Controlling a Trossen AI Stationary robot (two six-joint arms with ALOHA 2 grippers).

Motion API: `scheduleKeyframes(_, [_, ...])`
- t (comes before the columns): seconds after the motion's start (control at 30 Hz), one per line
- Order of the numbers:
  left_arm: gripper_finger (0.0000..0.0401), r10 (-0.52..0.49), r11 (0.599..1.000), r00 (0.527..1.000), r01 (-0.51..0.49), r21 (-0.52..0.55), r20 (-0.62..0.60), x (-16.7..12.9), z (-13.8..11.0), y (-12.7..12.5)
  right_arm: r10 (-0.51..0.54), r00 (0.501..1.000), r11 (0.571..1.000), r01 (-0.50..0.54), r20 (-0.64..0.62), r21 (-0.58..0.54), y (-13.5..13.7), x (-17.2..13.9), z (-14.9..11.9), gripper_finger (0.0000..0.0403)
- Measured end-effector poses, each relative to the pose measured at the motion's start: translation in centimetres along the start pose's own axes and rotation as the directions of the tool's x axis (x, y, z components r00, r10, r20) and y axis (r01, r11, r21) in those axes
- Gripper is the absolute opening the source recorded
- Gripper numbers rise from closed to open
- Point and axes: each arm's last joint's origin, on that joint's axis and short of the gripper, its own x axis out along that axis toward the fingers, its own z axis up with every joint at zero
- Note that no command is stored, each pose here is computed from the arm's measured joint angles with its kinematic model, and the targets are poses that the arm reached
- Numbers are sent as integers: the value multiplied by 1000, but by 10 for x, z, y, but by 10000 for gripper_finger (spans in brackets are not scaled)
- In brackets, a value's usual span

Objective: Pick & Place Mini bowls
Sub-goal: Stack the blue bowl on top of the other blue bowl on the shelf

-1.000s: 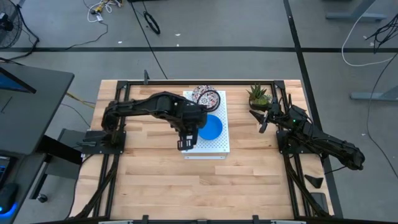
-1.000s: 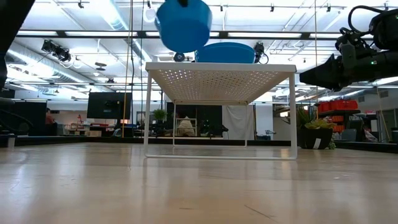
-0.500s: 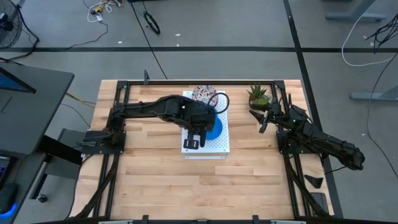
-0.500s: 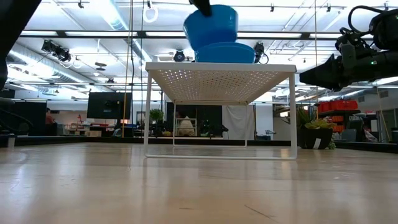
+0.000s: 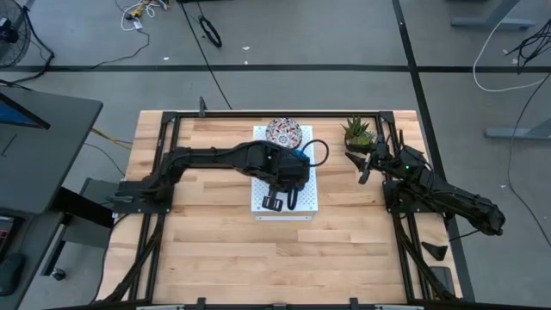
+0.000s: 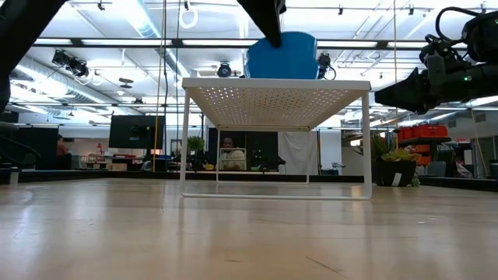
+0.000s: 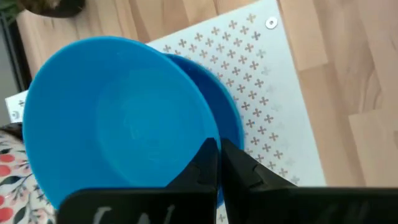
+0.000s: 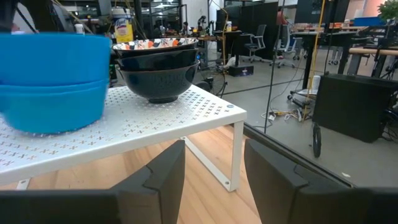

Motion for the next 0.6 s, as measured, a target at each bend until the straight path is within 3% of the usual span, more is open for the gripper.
scheduleKeyframes(0.37, [5,-38,999,998,37,-12,-46,18,2,-4,-1,1000,1000,1,0,0,0,0,0,169])
scheduleKeyframes(0.6, [64,-89,988,994,80,-133,-62,17,-1,-6,-1,1000,1000,1,0,0,0,0,0,169])
